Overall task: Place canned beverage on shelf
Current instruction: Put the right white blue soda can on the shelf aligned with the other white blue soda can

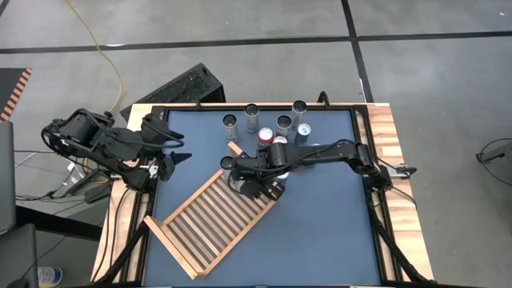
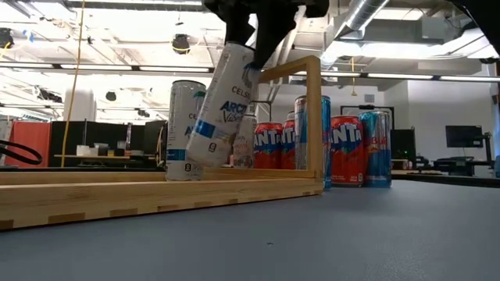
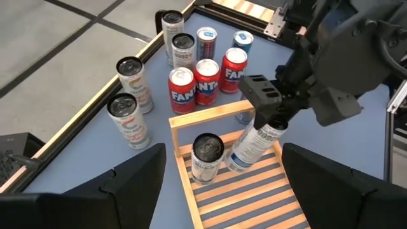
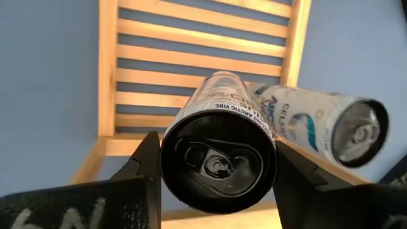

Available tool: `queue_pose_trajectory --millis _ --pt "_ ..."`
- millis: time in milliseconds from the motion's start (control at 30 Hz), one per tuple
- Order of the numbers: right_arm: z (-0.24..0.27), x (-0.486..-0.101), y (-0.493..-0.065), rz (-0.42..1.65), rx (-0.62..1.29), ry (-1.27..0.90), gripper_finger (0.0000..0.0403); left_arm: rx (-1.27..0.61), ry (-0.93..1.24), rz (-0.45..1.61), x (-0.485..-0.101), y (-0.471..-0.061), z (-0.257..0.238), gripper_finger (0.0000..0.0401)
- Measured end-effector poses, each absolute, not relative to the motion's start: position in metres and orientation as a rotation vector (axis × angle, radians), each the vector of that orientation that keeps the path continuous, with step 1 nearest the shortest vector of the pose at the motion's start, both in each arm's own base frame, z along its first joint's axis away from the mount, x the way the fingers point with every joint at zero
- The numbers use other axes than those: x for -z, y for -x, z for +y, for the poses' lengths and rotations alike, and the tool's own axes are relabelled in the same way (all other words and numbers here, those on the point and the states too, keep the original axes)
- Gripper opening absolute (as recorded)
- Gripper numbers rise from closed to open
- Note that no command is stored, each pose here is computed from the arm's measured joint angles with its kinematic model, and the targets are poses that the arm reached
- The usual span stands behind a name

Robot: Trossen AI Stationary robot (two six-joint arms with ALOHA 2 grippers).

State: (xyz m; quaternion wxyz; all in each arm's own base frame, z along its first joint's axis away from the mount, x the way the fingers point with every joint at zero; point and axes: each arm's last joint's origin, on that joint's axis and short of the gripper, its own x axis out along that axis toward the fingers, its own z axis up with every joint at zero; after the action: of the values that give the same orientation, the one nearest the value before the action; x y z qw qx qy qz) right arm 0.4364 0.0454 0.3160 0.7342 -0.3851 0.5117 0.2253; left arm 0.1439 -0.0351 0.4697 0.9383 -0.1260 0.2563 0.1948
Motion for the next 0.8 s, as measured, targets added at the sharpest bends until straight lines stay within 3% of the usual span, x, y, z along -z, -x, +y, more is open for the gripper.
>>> queue_pose_trajectory --millis 800 --pt "0.0473 -0.3098 -0.4327 1.133 -0.626 0.854 0.0173 -0.4 0.254 0.526 -0.4695 -0.1437 -0.0349 0.0303"
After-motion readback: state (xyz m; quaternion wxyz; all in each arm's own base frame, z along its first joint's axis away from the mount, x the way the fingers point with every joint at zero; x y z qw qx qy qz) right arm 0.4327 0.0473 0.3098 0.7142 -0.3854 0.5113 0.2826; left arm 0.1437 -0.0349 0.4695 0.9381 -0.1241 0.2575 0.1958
